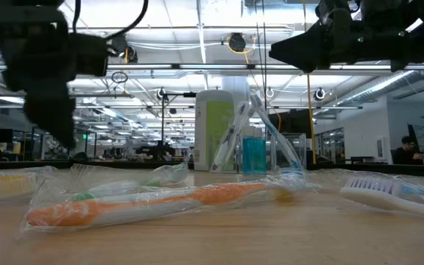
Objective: Pick & Place toothbrushing station
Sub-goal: Put the left violet toothbrush into the transparent organizer
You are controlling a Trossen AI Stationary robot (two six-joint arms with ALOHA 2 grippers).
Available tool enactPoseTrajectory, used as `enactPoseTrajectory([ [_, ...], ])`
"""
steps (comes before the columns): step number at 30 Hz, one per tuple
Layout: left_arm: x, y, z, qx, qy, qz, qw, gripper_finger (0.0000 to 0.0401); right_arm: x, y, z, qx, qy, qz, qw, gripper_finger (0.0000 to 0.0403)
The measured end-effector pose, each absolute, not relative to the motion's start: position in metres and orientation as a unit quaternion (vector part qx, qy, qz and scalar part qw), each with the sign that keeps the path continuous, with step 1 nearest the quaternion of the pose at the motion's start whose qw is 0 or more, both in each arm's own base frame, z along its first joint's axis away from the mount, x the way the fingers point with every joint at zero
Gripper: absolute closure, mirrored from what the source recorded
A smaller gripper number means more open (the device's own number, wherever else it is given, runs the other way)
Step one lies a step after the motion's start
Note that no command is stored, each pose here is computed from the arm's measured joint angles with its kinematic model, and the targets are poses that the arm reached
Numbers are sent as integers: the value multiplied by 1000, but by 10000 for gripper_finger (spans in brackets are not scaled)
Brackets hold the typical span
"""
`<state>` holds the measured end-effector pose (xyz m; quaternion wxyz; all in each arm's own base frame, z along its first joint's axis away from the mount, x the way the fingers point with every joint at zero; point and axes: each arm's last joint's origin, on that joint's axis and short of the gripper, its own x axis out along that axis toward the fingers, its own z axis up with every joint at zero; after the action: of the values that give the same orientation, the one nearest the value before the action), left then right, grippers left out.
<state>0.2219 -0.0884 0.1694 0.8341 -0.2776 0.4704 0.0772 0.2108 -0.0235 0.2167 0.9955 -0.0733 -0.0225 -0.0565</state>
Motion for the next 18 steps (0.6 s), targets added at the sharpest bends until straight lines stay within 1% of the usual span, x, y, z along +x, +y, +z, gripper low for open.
enactPoseTrajectory([
  [4, 218, -96, 156, -293, 516, 97, 799, 151, 211, -23, 218, -73, -27, -57, 995, 230],
  [9, 210, -101, 149, -312, 549, 129, 765, 151, 211, -23, 217, -73, -26, -57, 995, 230],
  [14, 205, -105, 149, -315, 545, 155, 762, 151, 211, -23, 217, -73, -26, -57, 995, 231],
  [18, 203, -111, 146, -305, 549, 150, 763, 151, 211, -23, 217, -73, -26, -57, 995, 230],
])
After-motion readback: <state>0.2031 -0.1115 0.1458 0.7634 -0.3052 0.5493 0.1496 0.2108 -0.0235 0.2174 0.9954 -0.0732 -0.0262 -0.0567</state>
